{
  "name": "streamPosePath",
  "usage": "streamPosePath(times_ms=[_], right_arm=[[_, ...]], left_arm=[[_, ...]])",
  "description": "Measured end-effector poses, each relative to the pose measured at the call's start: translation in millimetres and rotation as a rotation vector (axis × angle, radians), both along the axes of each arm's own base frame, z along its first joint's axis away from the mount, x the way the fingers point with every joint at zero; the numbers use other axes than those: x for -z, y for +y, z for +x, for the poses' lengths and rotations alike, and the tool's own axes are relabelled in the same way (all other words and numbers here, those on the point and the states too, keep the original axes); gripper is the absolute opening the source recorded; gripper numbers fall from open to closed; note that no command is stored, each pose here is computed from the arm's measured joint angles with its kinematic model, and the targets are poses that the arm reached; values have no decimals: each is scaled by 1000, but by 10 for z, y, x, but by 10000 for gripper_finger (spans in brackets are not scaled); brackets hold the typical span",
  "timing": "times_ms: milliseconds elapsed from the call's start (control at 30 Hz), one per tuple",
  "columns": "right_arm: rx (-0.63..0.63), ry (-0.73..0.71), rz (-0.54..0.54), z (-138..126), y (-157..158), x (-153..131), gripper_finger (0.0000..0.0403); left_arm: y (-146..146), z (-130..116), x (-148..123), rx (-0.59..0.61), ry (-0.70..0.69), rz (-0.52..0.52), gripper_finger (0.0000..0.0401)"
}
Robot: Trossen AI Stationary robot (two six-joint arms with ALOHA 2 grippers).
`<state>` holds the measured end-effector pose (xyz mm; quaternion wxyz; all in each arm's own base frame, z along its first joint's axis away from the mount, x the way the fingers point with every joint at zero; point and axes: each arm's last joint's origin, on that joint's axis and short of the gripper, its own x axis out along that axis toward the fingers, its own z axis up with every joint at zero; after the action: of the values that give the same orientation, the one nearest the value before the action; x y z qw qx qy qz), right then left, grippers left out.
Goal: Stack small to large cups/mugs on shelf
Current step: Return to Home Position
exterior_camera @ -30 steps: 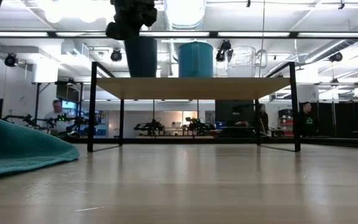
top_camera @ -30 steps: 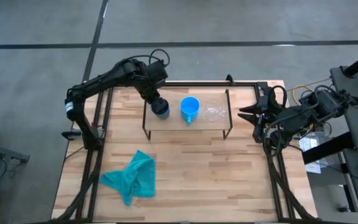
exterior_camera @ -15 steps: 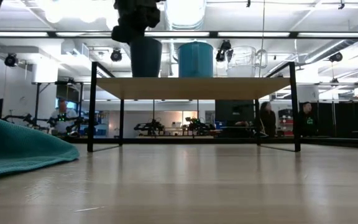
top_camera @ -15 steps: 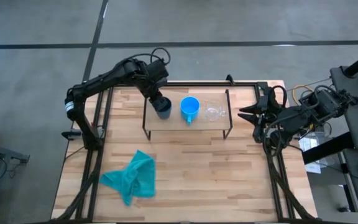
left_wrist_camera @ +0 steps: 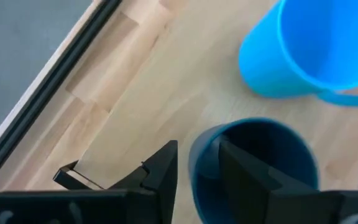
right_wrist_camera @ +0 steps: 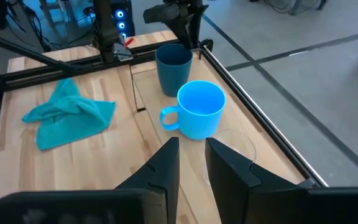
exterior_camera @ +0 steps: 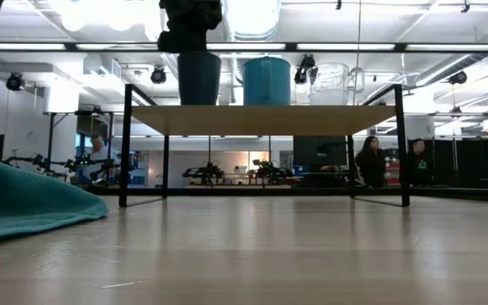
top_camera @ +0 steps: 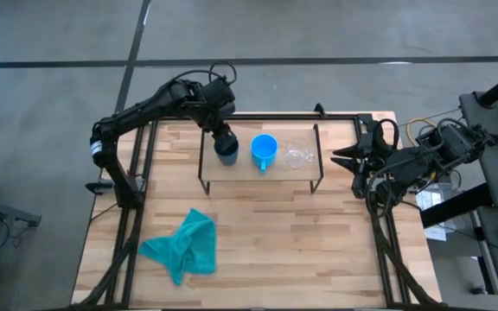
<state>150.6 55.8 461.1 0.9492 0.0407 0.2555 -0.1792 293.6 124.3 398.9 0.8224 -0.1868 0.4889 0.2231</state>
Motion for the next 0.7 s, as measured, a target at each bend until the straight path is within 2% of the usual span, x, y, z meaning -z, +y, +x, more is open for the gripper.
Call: streamPosePath(times_ms=[133,333,500,700], right_arm=[[-6,4,-10,0,0,0,77],[-6,3,-10,1,0,-1,82],[-3,0,-3,1,1,-1,78],[-4,2,-5,1,1,-1,70]], left_arm=[[-13,-19,-128,-57,-64,-27,106],[-79,-76,-436,-75,-227,-143,106],[-156,-186,-690,-10,-338,-185,106],[-333,-461,-929,124,-459,-316,106]])
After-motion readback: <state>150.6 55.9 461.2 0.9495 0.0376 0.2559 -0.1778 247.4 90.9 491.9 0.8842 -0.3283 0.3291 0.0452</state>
